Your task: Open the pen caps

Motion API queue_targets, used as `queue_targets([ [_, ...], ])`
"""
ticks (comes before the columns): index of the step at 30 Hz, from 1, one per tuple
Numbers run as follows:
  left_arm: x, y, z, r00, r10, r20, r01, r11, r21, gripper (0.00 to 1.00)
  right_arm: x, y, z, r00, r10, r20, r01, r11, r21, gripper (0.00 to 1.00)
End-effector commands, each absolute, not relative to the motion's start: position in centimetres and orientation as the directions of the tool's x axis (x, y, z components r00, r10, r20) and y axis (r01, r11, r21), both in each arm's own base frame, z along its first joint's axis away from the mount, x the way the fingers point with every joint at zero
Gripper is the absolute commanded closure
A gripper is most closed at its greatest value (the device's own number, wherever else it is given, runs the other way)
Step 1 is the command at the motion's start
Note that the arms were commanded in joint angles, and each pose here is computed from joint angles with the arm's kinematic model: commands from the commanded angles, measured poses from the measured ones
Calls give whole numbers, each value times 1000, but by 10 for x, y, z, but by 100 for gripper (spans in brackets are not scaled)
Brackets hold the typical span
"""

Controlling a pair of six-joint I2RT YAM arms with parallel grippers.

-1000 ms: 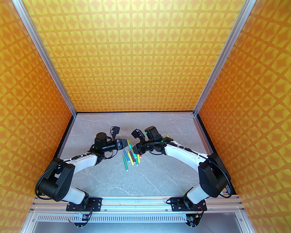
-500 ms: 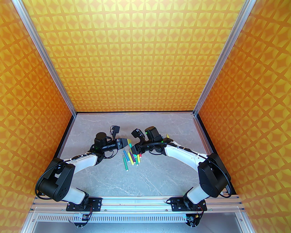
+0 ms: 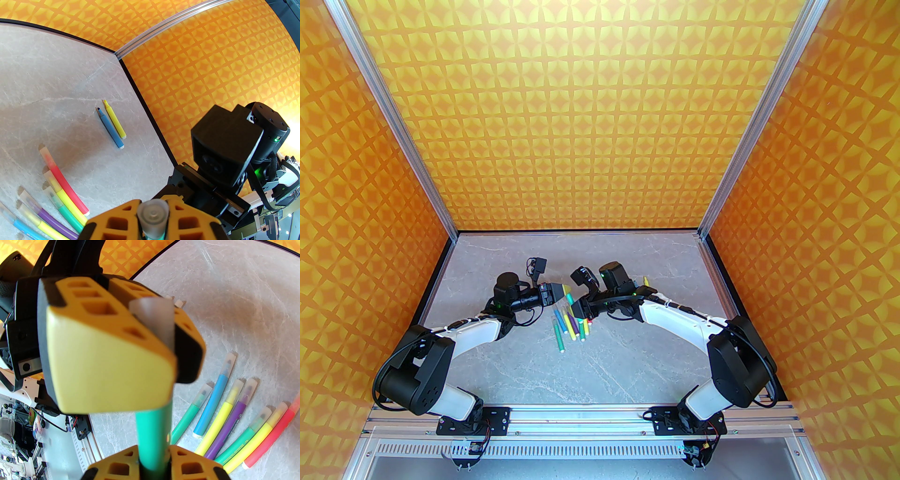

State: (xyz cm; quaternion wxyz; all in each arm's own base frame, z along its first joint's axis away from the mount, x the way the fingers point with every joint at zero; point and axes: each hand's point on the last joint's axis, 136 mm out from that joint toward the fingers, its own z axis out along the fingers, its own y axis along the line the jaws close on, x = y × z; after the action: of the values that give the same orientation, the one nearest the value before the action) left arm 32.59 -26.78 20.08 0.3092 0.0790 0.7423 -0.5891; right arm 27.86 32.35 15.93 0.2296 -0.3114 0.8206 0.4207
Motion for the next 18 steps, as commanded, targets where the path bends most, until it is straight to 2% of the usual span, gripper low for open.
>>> queue_targets([
  [1,332,-265,223,-760,-262,-595,528,285,-800,100,264,315,154,-712,-334,-618,-697,447,561,98],
  [10,353,-245,244,-730,-297,-615,525,333,-784,100,237,297,127,-738,-349,-577,-672,457,582,100],
  [18,367,-237,252,-729,-333,-598,503,333,-798,100,222,287,130,-715,-343,-610,-696,440,568,100],
])
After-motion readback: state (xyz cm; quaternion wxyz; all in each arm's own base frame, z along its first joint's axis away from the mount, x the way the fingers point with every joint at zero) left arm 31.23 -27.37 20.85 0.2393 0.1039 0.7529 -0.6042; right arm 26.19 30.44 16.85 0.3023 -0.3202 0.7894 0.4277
